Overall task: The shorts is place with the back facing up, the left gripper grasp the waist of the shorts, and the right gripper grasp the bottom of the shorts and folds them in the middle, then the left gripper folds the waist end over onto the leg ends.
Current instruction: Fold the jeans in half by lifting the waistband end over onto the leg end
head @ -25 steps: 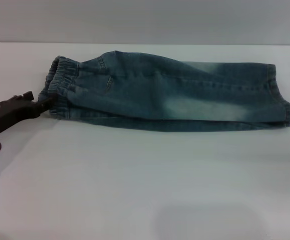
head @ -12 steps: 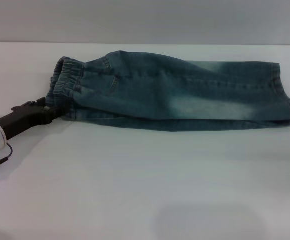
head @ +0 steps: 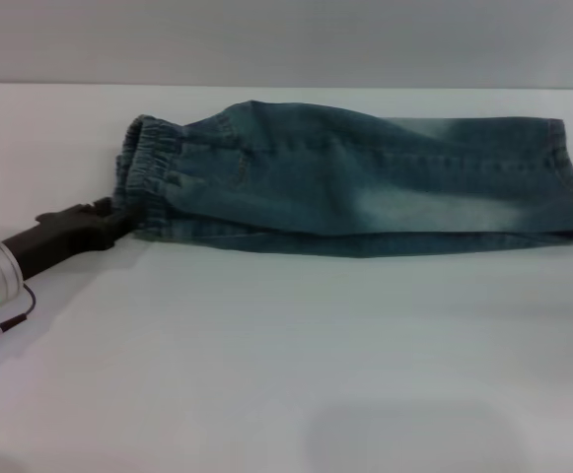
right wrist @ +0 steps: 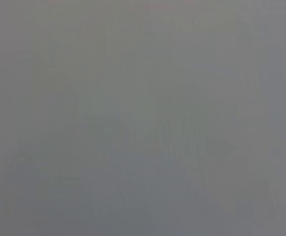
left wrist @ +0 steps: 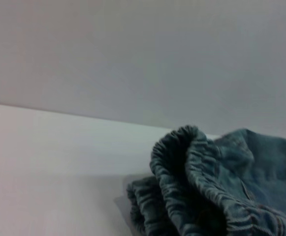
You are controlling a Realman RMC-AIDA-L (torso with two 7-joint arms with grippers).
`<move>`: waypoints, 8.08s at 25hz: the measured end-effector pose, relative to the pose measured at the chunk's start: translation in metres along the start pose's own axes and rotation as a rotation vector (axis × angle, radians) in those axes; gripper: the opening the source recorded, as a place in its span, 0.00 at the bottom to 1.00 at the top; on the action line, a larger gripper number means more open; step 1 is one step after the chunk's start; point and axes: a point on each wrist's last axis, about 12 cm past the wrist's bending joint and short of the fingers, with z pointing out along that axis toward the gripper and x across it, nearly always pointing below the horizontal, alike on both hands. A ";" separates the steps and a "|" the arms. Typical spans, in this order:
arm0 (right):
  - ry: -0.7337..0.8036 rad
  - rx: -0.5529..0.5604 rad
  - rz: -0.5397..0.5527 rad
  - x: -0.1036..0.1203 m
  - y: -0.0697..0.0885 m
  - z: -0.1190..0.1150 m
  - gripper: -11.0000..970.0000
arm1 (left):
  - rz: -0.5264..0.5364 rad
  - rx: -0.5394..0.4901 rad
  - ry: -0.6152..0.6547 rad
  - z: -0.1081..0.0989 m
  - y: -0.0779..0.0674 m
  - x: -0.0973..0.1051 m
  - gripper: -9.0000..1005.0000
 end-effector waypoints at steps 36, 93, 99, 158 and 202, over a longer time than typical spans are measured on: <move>0.008 0.026 0.032 0.005 -0.002 -0.005 0.55 | 0.010 0.073 -0.017 -0.003 -0.003 -0.014 0.02; 0.034 0.049 0.030 0.008 -0.003 -0.001 0.55 | -0.022 0.156 0.112 -0.004 -0.014 -0.008 0.77; 0.035 0.048 0.035 0.009 -0.003 -0.003 0.55 | -0.010 0.154 0.123 0.001 -0.017 -0.008 0.77; 0.070 0.065 0.064 0.015 0.004 0.013 0.55 | -0.060 0.129 0.016 0.018 -0.019 -0.036 0.05; 0.436 -0.429 0.070 0.077 0.152 0.060 0.55 | 0.136 0.602 -0.204 0.045 -0.103 -0.149 0.05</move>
